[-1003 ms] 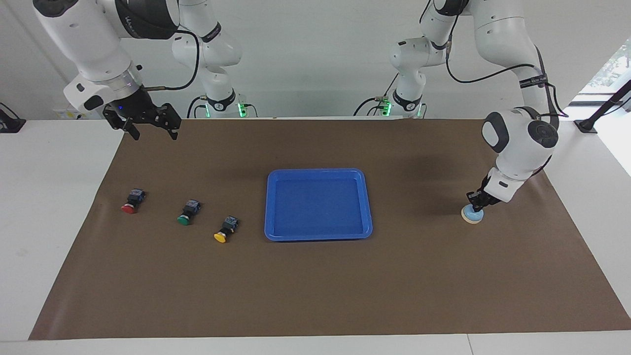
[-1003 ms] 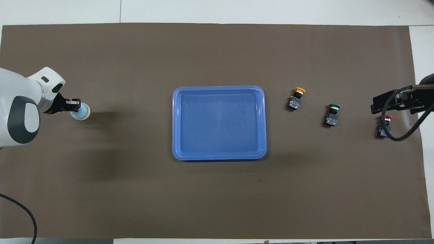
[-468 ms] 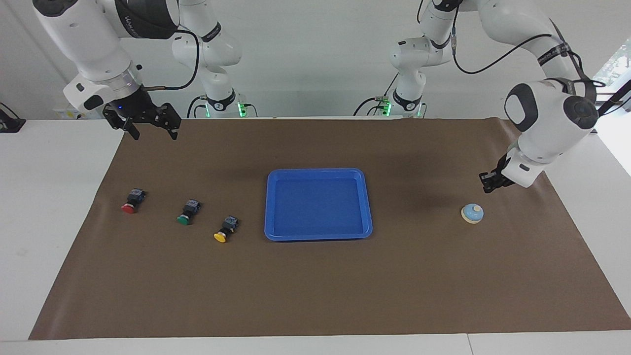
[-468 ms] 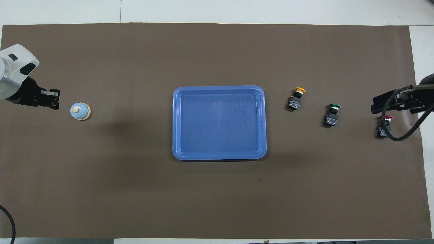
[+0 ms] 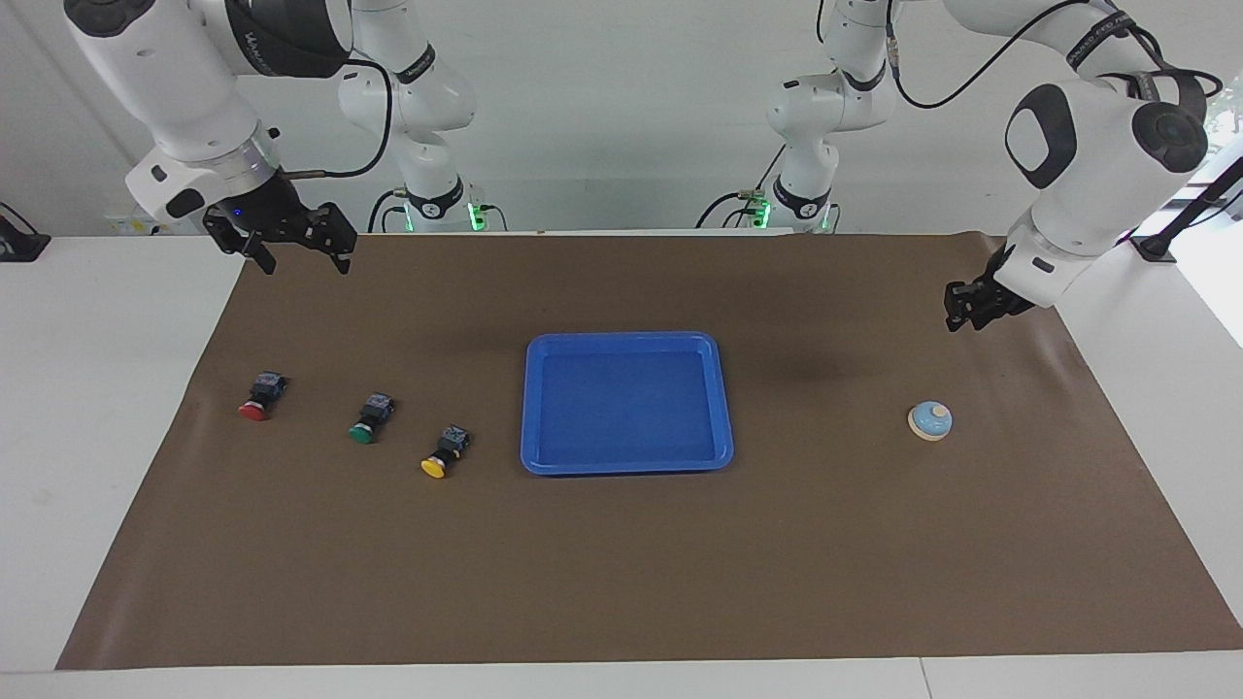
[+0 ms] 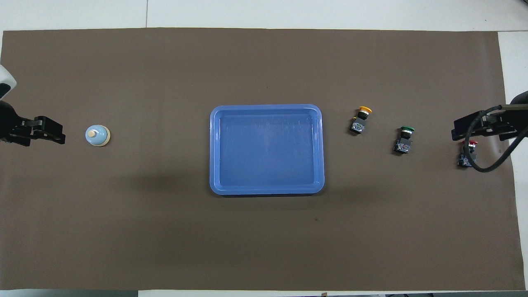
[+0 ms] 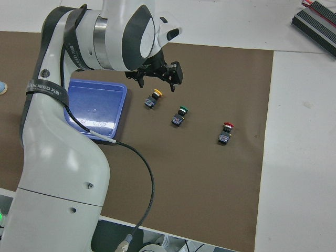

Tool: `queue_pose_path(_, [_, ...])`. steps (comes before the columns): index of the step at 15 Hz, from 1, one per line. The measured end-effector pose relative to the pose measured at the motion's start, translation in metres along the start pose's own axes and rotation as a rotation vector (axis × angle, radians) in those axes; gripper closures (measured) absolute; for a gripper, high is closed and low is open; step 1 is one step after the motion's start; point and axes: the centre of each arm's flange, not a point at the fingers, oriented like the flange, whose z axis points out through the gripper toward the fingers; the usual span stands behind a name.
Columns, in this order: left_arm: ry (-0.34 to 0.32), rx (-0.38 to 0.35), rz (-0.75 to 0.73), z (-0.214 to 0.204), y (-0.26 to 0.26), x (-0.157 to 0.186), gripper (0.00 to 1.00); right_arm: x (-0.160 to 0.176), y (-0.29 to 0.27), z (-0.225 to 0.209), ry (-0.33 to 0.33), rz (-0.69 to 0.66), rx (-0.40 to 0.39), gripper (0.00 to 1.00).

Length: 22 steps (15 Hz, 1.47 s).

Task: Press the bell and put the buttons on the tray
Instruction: 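Reach the right gripper to the yellow-topped button and grasp it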

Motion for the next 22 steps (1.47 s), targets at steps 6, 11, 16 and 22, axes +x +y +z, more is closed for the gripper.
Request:
queue_pose_path(6, [-0.026, 0.004, 0.024, -0.007, 0.015, -0.011, 0.00, 0.000, -0.003, 0.001, -0.001, 0.005, -0.001, 0.00])
queue_pose_path(11, [-0.024, 0.010, 0.024, -0.014, 0.037, -0.018, 0.00, 0.008, -0.035, 0.025, 0.047, 0.090, 0.000, 0.00])
queue_pose_path(16, [-0.013, 0.007, 0.010, -0.021, 0.033, -0.018, 0.00, 0.043, -0.083, 0.102, 0.071, 0.242, 0.008, 0.00])
queue_pose_path(22, [-0.016, 0.007, 0.004, -0.025, 0.032, -0.019, 0.00, 0.094, -0.120, 0.232, 0.095, 0.347, 0.026, 0.00])
